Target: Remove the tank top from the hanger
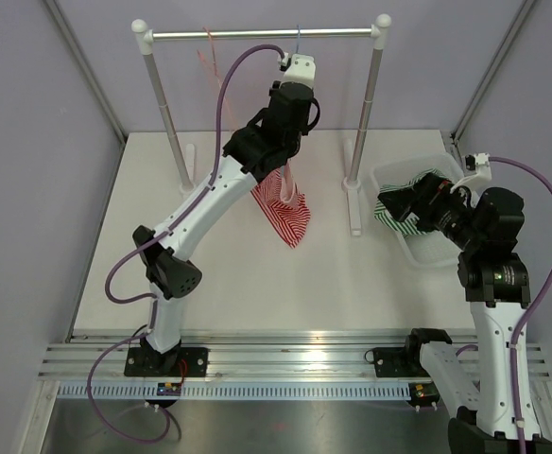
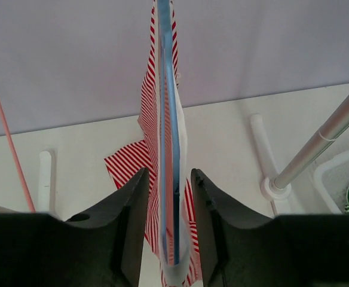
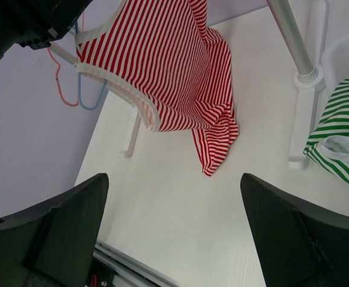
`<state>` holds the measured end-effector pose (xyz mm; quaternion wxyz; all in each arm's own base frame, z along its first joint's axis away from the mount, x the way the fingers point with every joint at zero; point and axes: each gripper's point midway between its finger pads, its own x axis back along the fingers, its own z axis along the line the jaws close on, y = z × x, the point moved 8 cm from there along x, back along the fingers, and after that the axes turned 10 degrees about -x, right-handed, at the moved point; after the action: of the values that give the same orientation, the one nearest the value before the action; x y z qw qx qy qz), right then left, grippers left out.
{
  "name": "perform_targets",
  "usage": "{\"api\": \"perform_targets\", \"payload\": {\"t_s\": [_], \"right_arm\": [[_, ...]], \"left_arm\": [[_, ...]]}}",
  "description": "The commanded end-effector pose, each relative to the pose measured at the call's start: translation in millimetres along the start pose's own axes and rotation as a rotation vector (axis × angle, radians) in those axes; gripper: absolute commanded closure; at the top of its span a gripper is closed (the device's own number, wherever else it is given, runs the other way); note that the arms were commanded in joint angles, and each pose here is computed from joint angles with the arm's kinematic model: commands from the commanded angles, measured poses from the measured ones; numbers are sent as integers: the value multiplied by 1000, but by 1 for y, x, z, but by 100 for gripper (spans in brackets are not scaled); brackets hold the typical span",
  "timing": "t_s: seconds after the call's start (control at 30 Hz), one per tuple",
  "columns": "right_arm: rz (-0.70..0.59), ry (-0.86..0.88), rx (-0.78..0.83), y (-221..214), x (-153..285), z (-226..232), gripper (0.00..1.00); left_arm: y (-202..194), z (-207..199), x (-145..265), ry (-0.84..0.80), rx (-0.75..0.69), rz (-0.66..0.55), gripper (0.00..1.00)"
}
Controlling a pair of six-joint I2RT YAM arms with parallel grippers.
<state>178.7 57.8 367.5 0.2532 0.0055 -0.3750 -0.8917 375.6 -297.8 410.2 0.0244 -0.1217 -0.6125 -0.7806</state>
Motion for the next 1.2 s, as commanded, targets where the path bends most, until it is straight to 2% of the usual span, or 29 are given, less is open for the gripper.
{"api": "perform_targets", "payload": {"t_s": [0.0,0.1,0.13,0.17,0.23,0.27,0.47,0.7,1.0,1.13,1.17], "right_arm": [[28,23,-15,-2,-6,0,1],[20,21,-12,-2,-6,-1,1],[17,22,-11,-2,-6,-1,1],[17,22,-11,-2,-5,0,1],[18,19,-12,-1,-6,-1,0],[16,21,-11,-1,-6,0,1],[25,25,-14,0,-10,-1,0],[23,41,17,5,-9,4,1],[69,26,11,23,-35,1,1],[129,125,-36,24,-50,5,1],[153,201,-38,27,-56,10,1]], "left_arm": [[30,-2,5,-27,79,-117,64],[28,3,0,-23,78,-111,68],[26,6,-4,-20,81,-104,73],[26,8,-5,-28,88,-101,85],[25,10,-5,-32,93,-96,97],[27,12,-3,-33,95,-99,100],[43,23,15,-59,121,-139,100],[75,52,58,-99,171,-232,100],[78,64,102,-205,197,-252,100],[68,63,125,-295,192,-223,100],[67,68,137,-317,206,-223,100]]}}
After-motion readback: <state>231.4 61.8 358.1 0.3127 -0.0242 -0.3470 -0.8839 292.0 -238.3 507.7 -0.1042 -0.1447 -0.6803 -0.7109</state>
